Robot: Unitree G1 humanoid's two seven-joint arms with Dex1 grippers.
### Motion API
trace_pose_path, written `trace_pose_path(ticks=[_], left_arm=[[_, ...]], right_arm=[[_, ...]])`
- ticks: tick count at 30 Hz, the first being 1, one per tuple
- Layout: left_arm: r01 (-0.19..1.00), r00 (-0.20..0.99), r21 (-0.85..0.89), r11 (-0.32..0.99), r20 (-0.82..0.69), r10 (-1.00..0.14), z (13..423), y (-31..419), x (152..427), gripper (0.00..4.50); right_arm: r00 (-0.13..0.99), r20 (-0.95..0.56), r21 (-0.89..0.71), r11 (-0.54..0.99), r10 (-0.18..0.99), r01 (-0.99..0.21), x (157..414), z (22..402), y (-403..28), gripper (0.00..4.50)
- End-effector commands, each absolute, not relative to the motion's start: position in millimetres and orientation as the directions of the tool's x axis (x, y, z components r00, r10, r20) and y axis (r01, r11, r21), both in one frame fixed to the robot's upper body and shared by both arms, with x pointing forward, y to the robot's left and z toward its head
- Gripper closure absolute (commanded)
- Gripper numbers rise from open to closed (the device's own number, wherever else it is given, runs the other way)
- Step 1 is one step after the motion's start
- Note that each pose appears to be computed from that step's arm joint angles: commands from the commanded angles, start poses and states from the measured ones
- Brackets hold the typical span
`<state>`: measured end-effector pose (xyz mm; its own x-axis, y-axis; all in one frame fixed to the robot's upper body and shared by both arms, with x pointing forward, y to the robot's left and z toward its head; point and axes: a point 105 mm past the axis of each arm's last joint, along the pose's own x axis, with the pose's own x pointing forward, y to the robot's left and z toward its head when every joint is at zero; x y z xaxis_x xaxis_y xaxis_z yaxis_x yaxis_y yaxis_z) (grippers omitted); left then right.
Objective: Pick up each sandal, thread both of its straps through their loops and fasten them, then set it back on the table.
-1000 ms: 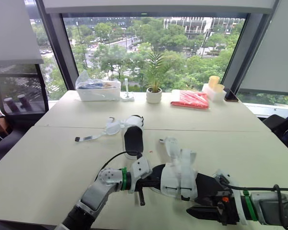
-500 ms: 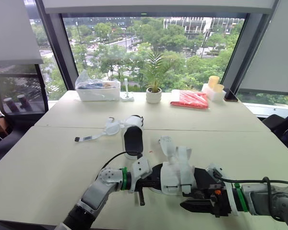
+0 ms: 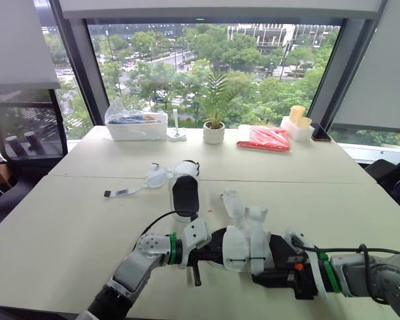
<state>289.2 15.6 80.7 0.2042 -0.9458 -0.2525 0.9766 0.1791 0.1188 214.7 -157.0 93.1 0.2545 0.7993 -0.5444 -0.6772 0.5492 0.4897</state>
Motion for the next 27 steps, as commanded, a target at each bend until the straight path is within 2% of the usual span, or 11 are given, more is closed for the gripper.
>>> trace_pose_path(ticks=[1,6,13,20,27], left_arm=[[0.976,0.203,0.132,0.173,-0.259,-0.944,80.4,14.3,286.3,4.50],[0.976,0.203,0.127,0.175,-0.260,-0.944,79.5,14.9,284.2,4.50],[0.979,0.194,0.120,0.168,-0.266,-0.944,78.2,15.1,280.3,4.50],[0.981,0.187,0.110,0.162,-0.276,-0.943,76.7,15.5,278.7,4.50],[0.987,0.158,0.090,0.137,-0.296,-0.942,73.8,15.7,277.5,4.50]], right_arm=[[0.144,-0.575,0.526,0.498,0.806,-0.689,187.2,77.6,-149.3,4.49],[0.076,-0.588,0.569,0.478,0.805,-0.669,163.5,66.4,-148.3,4.49],[0.049,-0.581,0.586,0.459,0.813,-0.667,149.0,69.9,-146.3,4.49],[0.059,-0.564,0.539,0.422,0.823,-0.729,140.0,100.8,-146.3,4.49],[0.134,-0.508,0.402,0.372,0.851,-0.837,155.6,149.1,-145.0,4.49]])
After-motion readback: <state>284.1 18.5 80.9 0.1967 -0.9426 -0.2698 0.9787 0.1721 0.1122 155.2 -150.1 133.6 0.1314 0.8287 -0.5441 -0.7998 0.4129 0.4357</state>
